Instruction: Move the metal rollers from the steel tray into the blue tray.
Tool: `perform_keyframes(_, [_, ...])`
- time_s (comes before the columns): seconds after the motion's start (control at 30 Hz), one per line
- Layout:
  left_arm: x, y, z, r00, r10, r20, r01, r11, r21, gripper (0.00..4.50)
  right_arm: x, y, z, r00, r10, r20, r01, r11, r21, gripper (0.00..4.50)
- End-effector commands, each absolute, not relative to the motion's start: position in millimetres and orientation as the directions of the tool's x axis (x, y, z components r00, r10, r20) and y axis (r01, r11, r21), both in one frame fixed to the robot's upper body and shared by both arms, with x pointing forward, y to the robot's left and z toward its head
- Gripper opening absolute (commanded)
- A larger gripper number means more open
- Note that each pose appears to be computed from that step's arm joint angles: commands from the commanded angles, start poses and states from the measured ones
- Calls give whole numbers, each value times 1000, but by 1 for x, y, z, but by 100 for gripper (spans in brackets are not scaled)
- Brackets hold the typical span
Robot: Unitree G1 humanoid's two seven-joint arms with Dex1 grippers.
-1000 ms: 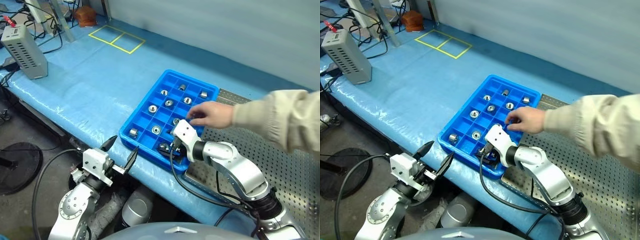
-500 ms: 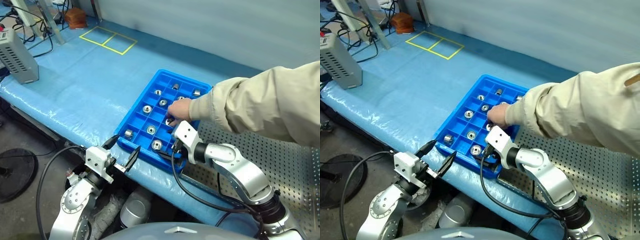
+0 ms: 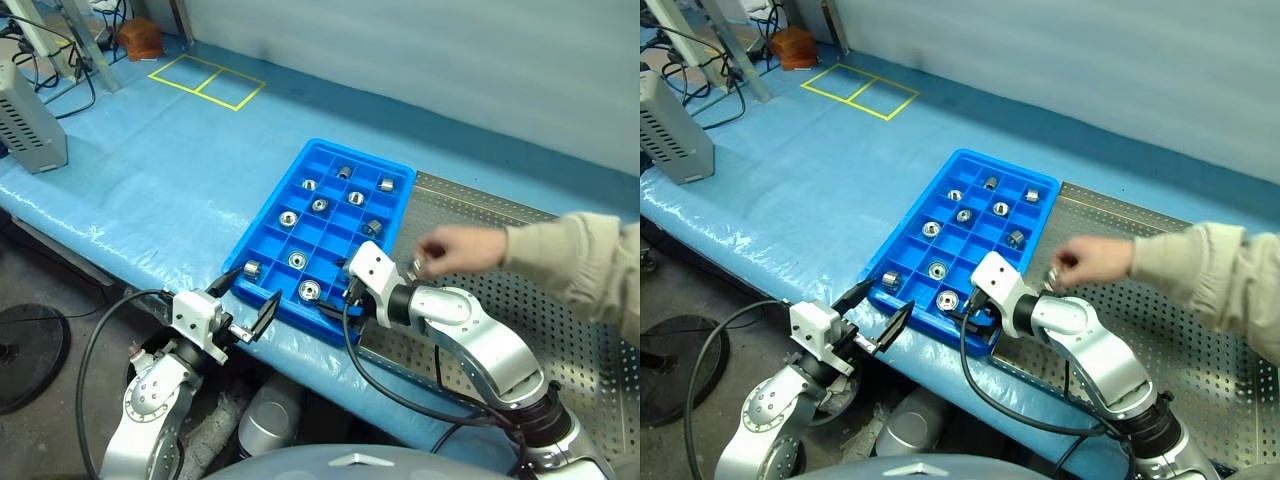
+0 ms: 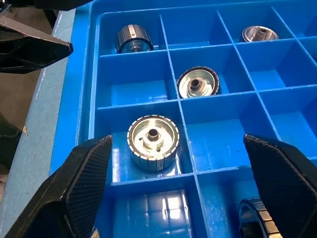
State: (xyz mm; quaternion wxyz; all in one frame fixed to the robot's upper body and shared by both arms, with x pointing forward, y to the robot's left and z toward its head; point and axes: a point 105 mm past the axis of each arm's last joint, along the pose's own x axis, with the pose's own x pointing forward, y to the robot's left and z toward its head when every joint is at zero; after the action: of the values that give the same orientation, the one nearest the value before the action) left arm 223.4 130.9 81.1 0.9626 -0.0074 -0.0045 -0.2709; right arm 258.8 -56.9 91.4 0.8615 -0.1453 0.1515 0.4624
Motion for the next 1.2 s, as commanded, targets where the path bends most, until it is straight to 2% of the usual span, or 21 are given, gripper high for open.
perform_keyframes(0.03, [223, 132, 87, 853, -521, 40, 521, 853, 12, 450, 259, -55, 103, 540, 762, -357, -838, 528, -141, 449])
perform_keyframes(1.2, [222, 140, 77, 858, -514, 6, 514, 857, 37, 450, 258, -56, 99, 571, 741, -353, -815, 564, -133, 449])
